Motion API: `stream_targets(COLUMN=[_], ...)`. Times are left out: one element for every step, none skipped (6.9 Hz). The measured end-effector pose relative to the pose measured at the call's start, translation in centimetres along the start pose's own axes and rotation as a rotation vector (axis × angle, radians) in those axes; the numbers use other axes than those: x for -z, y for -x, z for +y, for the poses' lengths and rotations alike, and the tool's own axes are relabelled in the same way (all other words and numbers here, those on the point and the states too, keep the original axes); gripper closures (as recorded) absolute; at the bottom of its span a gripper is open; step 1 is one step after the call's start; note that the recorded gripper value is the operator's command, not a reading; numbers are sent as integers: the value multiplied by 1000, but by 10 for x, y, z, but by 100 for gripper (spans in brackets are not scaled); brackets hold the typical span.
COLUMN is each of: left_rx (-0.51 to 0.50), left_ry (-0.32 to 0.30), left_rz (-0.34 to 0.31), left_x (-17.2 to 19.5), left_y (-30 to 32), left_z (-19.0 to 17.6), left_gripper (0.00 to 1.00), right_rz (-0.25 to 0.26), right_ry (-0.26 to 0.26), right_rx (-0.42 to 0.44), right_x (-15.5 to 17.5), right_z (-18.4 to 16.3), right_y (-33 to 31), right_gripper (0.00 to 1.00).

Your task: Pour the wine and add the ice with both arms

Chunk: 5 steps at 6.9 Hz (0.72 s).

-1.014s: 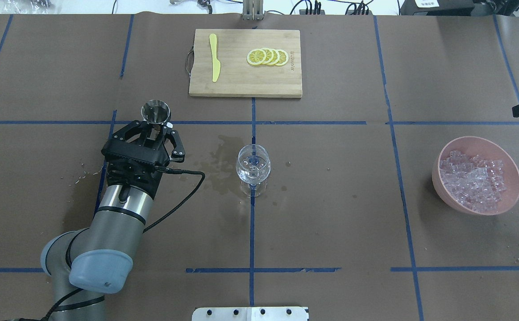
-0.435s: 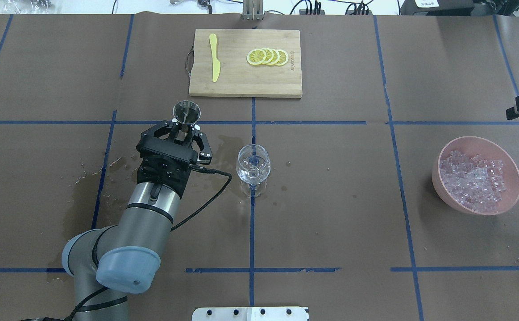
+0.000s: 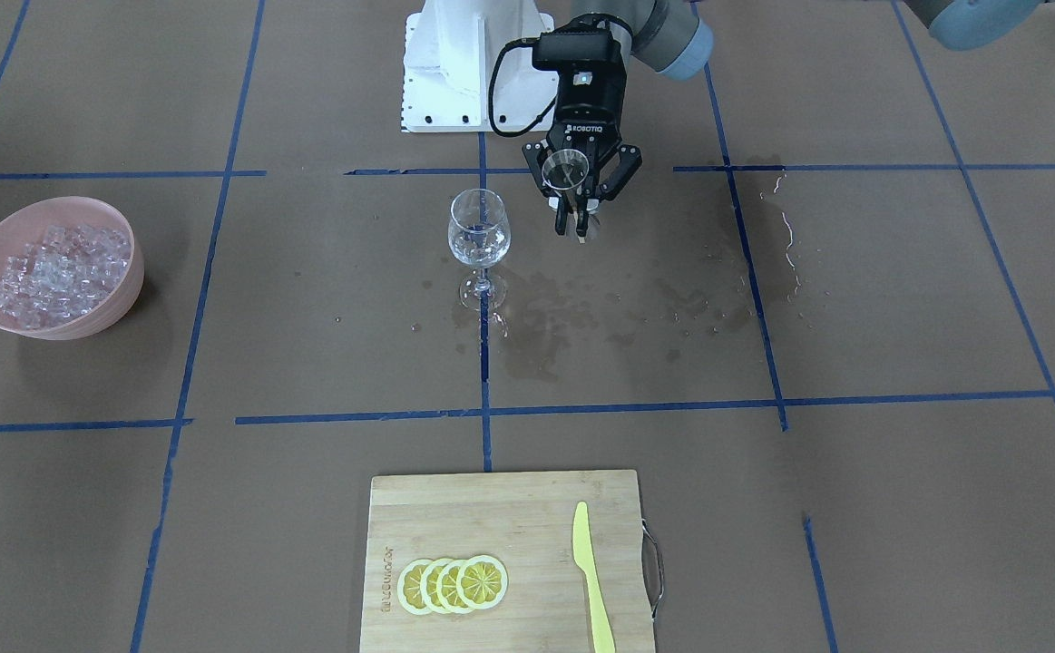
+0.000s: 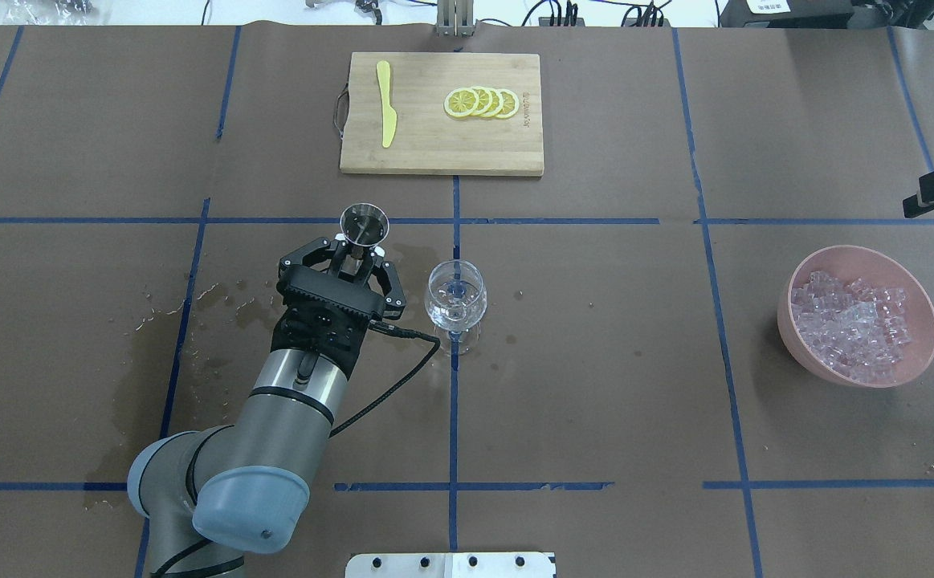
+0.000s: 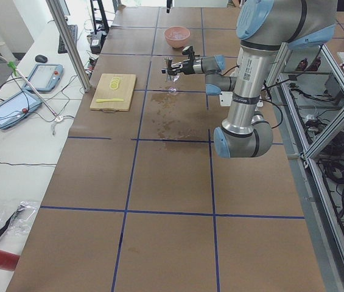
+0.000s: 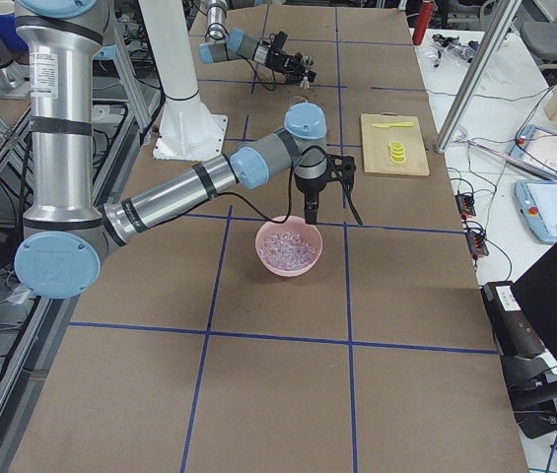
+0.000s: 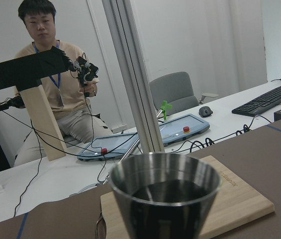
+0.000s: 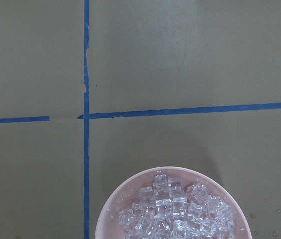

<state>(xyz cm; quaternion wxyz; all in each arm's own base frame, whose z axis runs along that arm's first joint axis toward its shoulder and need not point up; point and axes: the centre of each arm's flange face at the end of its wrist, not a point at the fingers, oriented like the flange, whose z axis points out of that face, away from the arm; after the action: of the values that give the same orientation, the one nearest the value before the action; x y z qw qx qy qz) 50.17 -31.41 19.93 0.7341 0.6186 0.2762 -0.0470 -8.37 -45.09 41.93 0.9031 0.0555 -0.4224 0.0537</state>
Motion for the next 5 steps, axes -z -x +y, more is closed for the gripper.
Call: stream_targets(left_rx=[-40, -67, -102, -141, -173], left_ry=[3, 8, 19, 33, 44], left_rz=[8, 14, 10, 0, -10], left_x=[3, 6, 6, 4, 3], left_y=[-5, -9, -16, -24, -30], left_z=[1, 1, -1, -5, -7], left_gripper=[100, 100, 100, 100, 100], right_rz=[0, -2, -4, -4, 4], right_ry=[2, 4, 7, 8, 9], right_rx=[-1, -4, -7, -7, -3], right_x=[-1, -2, -2, -3, -6], right_z=[0, 2, 3, 4, 6], right_y=[1, 4, 7, 10, 12], right_gripper=[0, 0, 0, 0, 0])
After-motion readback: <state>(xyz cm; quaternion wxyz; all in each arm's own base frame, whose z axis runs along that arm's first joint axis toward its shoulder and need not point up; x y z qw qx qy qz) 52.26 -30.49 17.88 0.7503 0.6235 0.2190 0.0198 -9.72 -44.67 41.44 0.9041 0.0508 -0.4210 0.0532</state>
